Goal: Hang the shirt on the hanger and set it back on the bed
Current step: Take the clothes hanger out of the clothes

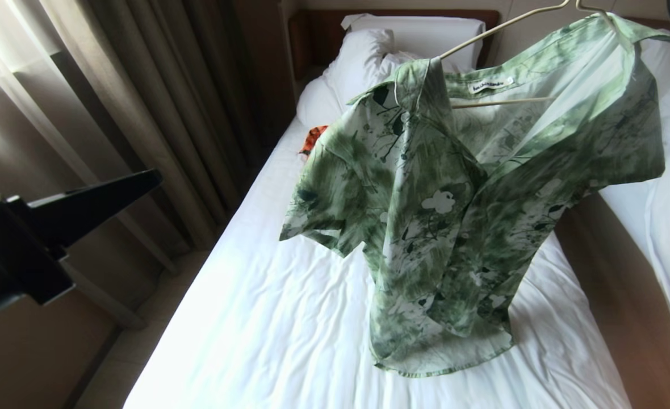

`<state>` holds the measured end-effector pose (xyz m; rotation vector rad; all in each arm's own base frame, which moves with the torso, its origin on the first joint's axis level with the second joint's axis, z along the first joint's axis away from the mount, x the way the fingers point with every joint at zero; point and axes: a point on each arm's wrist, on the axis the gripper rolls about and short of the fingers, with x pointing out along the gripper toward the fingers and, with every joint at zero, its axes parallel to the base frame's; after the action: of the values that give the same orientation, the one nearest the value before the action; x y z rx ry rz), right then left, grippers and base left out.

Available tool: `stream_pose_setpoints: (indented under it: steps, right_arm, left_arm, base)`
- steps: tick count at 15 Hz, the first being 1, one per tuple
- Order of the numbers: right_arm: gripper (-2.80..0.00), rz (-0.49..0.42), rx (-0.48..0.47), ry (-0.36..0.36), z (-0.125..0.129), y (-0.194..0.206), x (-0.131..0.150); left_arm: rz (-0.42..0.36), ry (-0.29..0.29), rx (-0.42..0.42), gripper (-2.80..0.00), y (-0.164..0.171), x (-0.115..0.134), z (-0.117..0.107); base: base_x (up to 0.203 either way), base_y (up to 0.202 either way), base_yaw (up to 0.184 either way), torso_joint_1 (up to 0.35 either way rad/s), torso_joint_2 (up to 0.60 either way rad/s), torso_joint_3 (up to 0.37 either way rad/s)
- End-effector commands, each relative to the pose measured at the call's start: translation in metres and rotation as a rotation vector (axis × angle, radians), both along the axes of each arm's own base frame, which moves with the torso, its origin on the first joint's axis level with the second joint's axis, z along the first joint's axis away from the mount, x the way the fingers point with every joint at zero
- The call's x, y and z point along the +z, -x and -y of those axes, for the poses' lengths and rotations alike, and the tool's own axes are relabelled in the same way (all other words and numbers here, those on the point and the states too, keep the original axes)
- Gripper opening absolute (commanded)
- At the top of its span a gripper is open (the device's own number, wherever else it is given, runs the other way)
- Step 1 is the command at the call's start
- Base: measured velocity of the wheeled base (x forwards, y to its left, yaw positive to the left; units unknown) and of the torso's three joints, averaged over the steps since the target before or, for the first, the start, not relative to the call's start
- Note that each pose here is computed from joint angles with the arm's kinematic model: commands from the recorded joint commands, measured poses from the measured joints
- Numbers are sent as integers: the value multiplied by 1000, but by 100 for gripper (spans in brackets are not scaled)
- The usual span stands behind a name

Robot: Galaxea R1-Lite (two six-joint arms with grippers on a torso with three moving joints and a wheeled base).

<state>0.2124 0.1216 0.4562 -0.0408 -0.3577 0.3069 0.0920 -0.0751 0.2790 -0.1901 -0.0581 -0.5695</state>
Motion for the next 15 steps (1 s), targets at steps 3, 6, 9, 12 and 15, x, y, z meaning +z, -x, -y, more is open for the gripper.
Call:
stream_pose_setpoints:
  steps: [3, 6, 9, 12, 15]
  right_arm:
    - [-280, 42, -4, -27, 1, -1, 4]
    - [-280, 71, -4, -47, -1, -3, 6]
    - [-280, 68, 2, -57, -1, -3, 6]
    - [-280, 70, 2, -56, -1, -2, 6]
    - [-280, 62, 3, -53, -2, -4, 4]
  left_arm:
    - [-22, -10, 33, -280, 8, -17, -8]
    - [-24, -8, 81, -280, 11, -23, -16]
    - [-16, 2, 95, -280, 17, -27, -23]
    - [-22, 1, 111, -280, 20, -33, -27]
    - [-22, -1, 110, -280, 19, -32, -26]
  base:
    - [0, 0, 0, 0, 0, 0]
    - [0, 0, 0, 0, 0, 0]
    - [0, 0, 0, 0, 0, 0]
    - [0, 0, 0, 0, 0, 0]
    - [0, 0, 0, 0, 0, 0]
